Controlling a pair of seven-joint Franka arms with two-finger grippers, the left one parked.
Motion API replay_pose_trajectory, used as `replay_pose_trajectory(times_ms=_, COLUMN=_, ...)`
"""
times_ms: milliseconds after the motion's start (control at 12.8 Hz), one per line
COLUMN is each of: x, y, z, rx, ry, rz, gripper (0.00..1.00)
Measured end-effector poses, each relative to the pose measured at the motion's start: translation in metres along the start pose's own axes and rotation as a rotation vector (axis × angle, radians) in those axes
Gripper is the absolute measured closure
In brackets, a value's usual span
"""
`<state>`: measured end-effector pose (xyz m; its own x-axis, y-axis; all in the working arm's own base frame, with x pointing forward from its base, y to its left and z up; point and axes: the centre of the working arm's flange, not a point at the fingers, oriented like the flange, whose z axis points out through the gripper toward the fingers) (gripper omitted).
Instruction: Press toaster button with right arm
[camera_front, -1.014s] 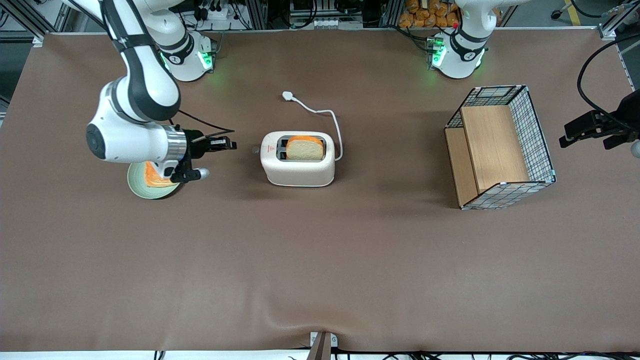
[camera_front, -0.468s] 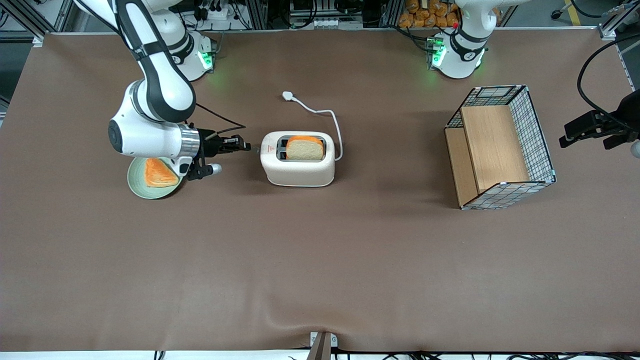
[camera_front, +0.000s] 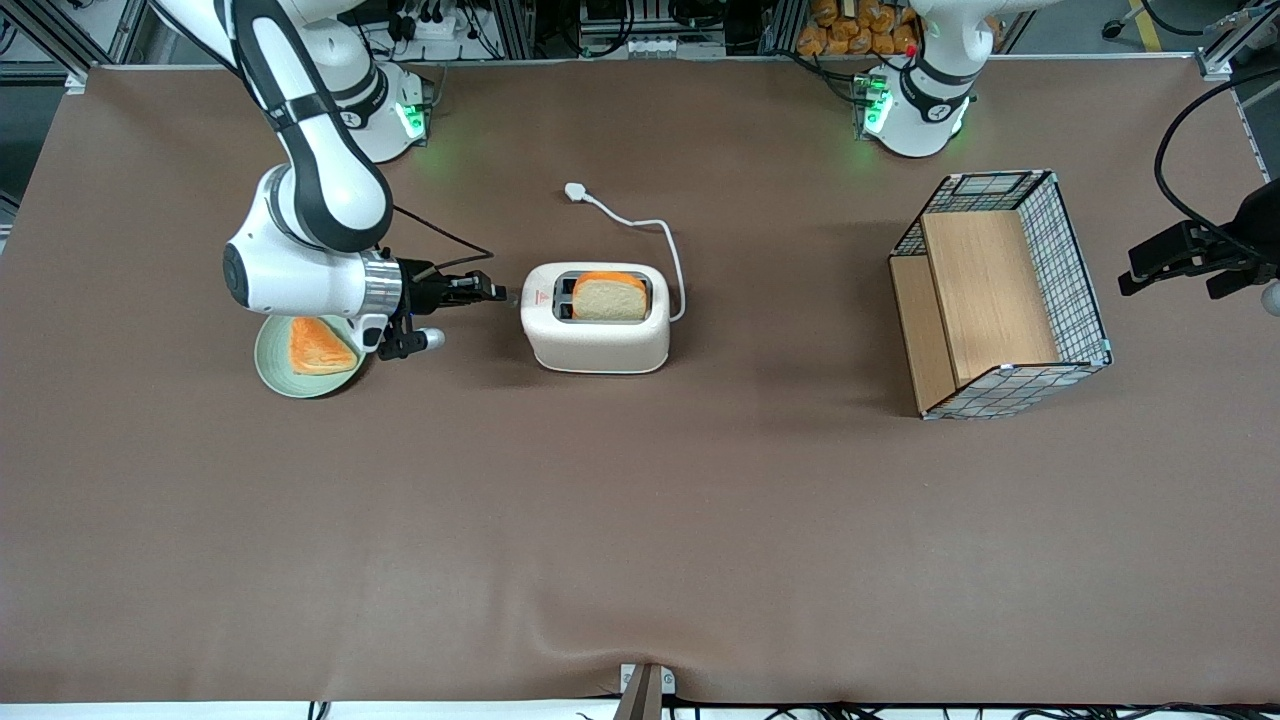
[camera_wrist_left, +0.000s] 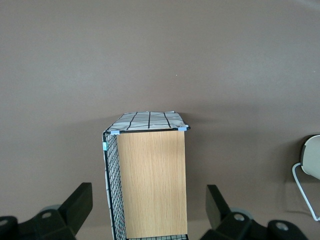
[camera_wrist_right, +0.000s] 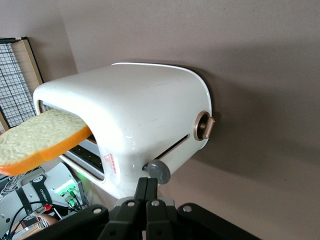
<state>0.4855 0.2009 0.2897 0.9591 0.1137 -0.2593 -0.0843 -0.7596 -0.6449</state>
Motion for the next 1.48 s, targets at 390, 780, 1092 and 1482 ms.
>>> replay_pose_trajectory(times_ms=390, x=0.003, y=0.002, z=0.014, rx=0.008, ry=0.007, rz=0.017, gripper=0.99)
replay_pose_trajectory(times_ms=780, x=0.006, y=0.007, z=0.022, rx=-0.002, ry=0.012, rz=0.028, gripper=0.99)
replay_pose_trajectory(times_ms=1092, x=0.008, y=0.013, z=0.028, rx=0.004, ry=0.013, rz=0.048, gripper=0.99)
replay_pose_trajectory(times_ms=1482, x=0.013, y=0.032, z=0.045, rx=0.046, ry=0.012, rz=0.054, gripper=0.99)
